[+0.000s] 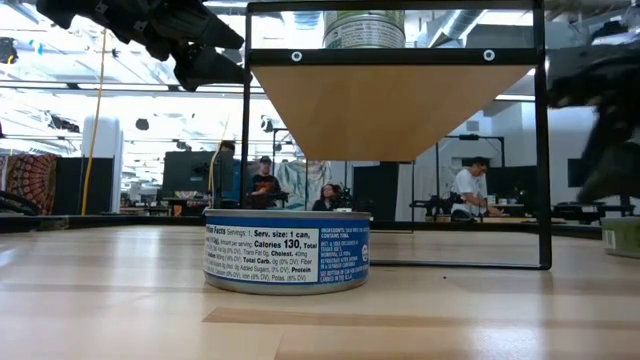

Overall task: Stack canned seafood by type on shelf
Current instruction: Stack the green tuna can on the shelf on top of the yellow and blue tuna can

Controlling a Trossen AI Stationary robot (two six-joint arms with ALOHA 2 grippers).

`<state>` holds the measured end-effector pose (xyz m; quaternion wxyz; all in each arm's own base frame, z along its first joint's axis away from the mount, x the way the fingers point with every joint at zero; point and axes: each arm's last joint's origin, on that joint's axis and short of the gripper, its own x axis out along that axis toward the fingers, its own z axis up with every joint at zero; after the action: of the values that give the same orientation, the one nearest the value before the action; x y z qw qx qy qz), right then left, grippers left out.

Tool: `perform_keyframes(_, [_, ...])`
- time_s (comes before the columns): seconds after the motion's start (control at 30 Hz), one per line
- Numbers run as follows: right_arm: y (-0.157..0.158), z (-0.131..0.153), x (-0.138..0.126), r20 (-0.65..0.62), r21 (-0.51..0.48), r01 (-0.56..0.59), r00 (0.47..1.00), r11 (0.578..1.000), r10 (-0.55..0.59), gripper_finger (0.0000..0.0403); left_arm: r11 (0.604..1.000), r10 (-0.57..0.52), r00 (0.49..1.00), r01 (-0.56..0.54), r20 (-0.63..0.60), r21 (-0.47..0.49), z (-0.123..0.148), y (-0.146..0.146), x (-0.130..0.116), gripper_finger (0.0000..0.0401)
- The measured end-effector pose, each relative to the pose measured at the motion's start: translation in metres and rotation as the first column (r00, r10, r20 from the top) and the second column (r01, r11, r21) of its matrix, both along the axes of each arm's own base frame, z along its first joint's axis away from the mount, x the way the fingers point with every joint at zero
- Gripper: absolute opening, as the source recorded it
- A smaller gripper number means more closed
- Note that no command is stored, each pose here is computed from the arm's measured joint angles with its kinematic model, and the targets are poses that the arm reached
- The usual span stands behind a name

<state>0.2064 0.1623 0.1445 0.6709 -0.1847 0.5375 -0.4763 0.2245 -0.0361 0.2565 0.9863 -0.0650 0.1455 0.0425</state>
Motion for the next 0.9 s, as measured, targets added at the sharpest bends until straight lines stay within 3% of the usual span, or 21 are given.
perform_keyframes(0.13, [-0.015,0.009,0.004,0.012,0.001,0.042,0.999,0.999,-0.042,0.0302,1.0,-0.002,1.0,0.002,-0.003,-0.004,0.0,0.0,0.0,0.0302])
perform_keyframes(0.27, [-0.016,0.036,0.003,0.106,0.12,0.06,0.992,0.991,-0.073,0.0302,1.0,-0.001,1.0,0.001,-0.002,-0.004,0.0,0.0,0.0,0.0302])
perform_keyframes(0.4, [-0.014,0.058,-0.008,0.166,0.386,0.16,0.957,0.909,-0.239,0.0301,1.0,-0.002,1.0,0.002,-0.002,-0.001,0.0,0.0,0.0,0.0302])
perform_keyframes(0.53, [-0.007,0.058,-0.021,0.255,0.519,0.179,0.901,0.836,-0.352,0.0301,1.0,-0.003,1.0,0.003,-0.003,-0.002,0.0,0.0,0.0,0.0302])
perform_keyframes(0.7, [-0.001,0.051,-0.042,0.277,0.53,0.277,0.837,0.802,-0.472,0.0301,1.0,-0.015,1.0,0.015,-0.016,0.001,-0.001,-0.003,-0.001,0.0302])
perform_keyframes(0.9, [0.004,0.04,-0.055,0.189,0.552,0.357,0.826,0.753,-0.531,0.0301,1.0,-0.007,1.0,0.007,-0.011,0.004,-0.001,-0.003,-0.001,0.0302])
